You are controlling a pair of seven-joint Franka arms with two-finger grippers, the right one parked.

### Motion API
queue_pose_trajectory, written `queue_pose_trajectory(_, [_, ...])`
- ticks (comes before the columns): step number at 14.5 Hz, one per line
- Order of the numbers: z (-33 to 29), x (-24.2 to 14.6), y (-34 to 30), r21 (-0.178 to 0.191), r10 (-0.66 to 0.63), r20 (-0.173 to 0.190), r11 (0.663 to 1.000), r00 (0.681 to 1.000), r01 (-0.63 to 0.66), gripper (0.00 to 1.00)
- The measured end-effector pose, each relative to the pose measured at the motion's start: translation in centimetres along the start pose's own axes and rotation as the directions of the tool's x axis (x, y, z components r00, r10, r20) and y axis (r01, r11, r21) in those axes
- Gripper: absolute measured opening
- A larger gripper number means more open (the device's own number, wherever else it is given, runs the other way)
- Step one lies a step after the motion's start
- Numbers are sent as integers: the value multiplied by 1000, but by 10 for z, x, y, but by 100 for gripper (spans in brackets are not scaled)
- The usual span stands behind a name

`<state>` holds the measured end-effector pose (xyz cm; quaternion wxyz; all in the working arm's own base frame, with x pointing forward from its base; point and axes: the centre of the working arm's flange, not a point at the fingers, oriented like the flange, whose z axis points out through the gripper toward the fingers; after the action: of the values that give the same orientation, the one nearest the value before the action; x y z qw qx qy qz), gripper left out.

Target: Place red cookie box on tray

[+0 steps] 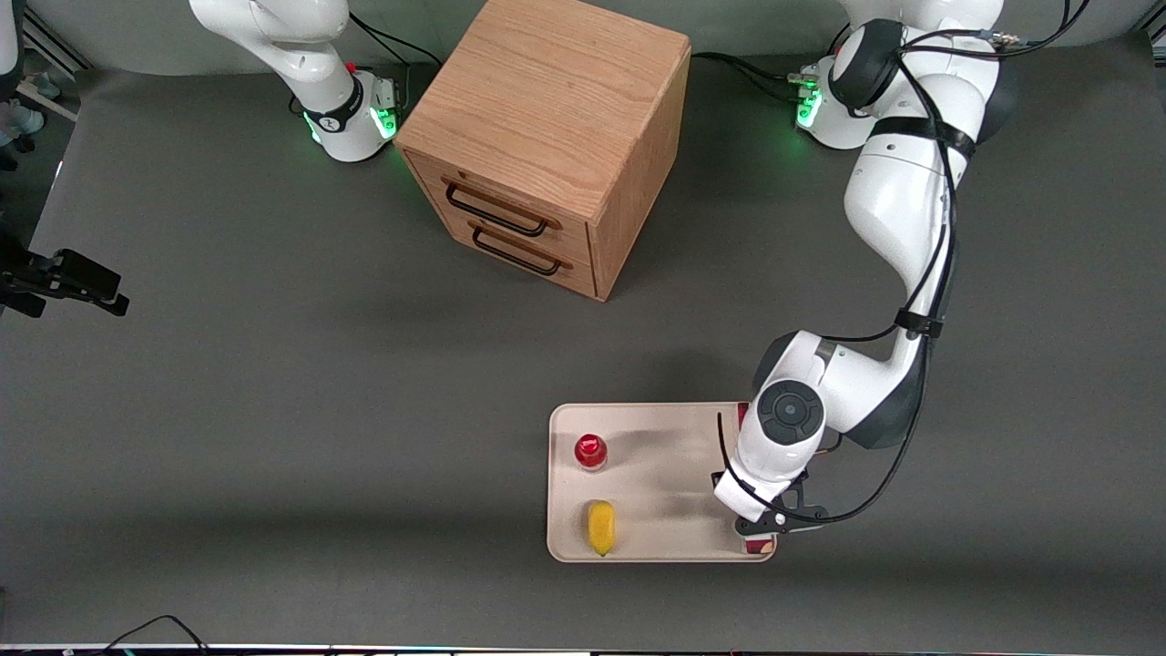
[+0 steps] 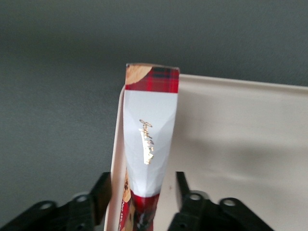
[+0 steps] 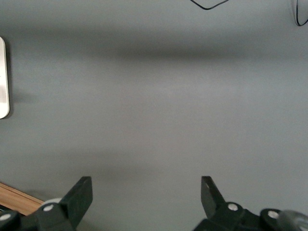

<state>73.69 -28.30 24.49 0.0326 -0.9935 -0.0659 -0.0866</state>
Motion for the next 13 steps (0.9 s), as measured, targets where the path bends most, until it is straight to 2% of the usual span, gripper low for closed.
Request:
queue_pose_trajectory(3, [-43,11,-19,36,-8,54,999,999,6,97])
queue_pose_trajectory(4, [-69,19,-32,28,1,69,1000,998,-2,100])
queue_pose_trajectory(6, [-134,36,-77,-12,46,114,999,992,-45,100])
queue_pose_trajectory(9, [-226,45,-178,-23,108,181,994,977,-106,100])
queue_pose_trajectory(10, [-250,42,-205,-19,120,190,993,974,-119,100])
queue_pose_trajectory(13, [-301,19,-254,-5,120,186,993,975,-121,100])
